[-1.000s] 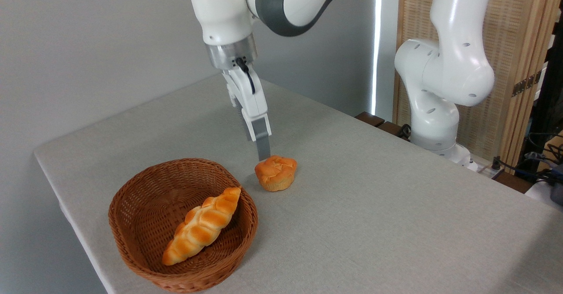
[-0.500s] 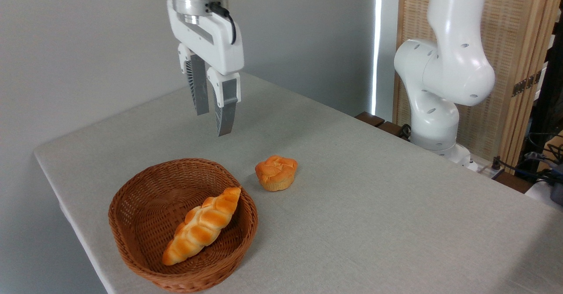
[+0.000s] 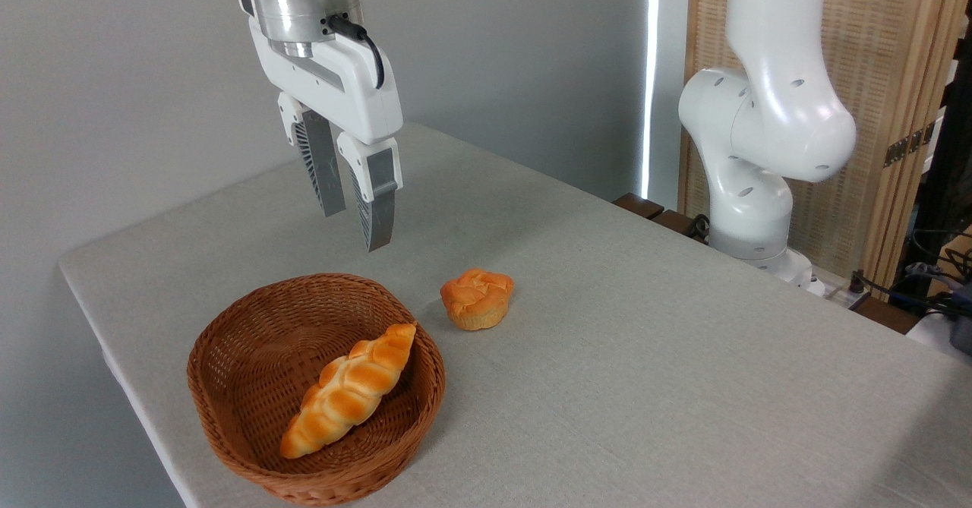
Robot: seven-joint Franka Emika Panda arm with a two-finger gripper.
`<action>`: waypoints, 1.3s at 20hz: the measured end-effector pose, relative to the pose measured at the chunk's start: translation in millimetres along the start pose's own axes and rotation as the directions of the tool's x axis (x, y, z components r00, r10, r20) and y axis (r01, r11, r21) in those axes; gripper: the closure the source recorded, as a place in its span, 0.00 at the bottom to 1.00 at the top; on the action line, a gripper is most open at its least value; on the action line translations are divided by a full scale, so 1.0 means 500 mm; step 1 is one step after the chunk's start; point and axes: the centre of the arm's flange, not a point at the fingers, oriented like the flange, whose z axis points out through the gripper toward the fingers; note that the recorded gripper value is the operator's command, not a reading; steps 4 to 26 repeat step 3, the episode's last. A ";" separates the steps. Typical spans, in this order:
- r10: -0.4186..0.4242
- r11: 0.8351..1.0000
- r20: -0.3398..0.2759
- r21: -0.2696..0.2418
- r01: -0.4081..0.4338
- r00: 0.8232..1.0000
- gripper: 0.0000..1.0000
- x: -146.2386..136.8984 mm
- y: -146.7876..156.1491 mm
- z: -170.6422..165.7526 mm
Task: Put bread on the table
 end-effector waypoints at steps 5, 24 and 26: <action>-0.003 1.000 0.005 -0.002 0.003 1.000 0.00 -0.003 -0.002 0.001; -0.003 1.000 0.005 -0.002 0.003 1.000 0.00 -0.003 -0.002 0.001; -0.003 1.000 0.005 -0.002 0.003 1.000 0.00 -0.003 -0.002 0.001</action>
